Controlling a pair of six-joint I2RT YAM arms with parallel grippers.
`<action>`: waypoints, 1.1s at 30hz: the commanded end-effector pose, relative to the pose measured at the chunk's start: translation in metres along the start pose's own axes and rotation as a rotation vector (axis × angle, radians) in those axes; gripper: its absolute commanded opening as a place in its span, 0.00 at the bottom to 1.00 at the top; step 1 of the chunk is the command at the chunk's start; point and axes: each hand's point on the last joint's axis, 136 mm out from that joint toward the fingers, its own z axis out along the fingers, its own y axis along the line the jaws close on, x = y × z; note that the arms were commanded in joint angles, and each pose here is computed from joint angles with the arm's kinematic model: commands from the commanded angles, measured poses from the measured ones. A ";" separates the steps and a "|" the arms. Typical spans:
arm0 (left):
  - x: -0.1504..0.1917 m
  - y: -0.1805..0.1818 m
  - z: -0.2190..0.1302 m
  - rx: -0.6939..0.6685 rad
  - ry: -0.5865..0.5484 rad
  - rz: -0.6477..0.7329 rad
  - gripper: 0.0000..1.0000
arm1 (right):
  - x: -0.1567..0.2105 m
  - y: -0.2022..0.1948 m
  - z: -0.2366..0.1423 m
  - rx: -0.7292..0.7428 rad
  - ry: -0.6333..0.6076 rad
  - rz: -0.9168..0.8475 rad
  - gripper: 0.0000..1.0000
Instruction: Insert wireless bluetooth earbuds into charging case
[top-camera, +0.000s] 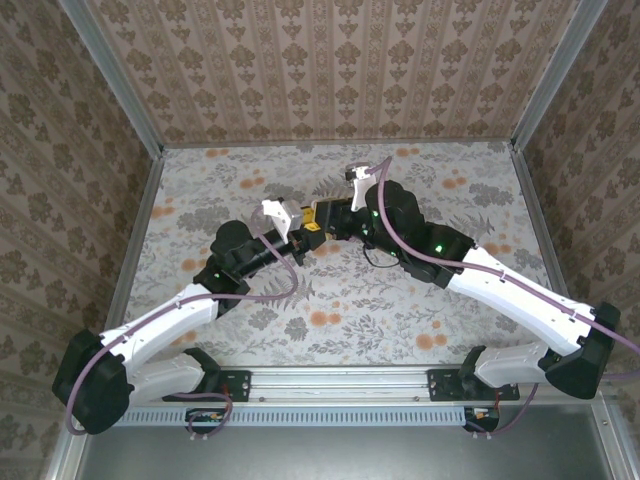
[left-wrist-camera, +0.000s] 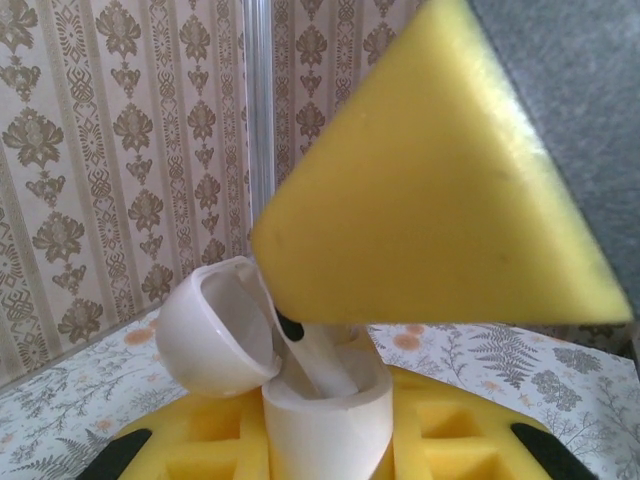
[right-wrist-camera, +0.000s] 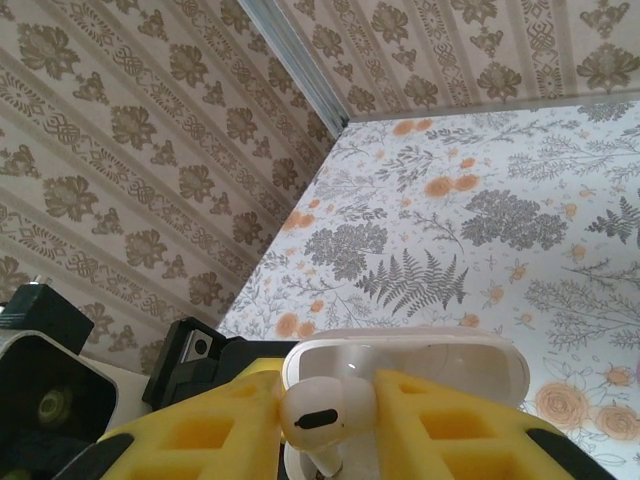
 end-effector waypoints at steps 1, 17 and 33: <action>-0.025 -0.001 -0.002 -0.008 -0.083 0.010 0.04 | 0.008 -0.005 -0.007 0.032 0.044 -0.052 0.32; -0.025 -0.004 -0.001 0.012 -0.080 0.012 0.04 | -0.004 -0.004 -0.018 0.037 0.002 -0.074 0.39; -0.024 -0.007 -0.003 0.020 -0.073 0.021 0.04 | -0.022 0.012 -0.030 -0.031 -0.046 -0.047 0.42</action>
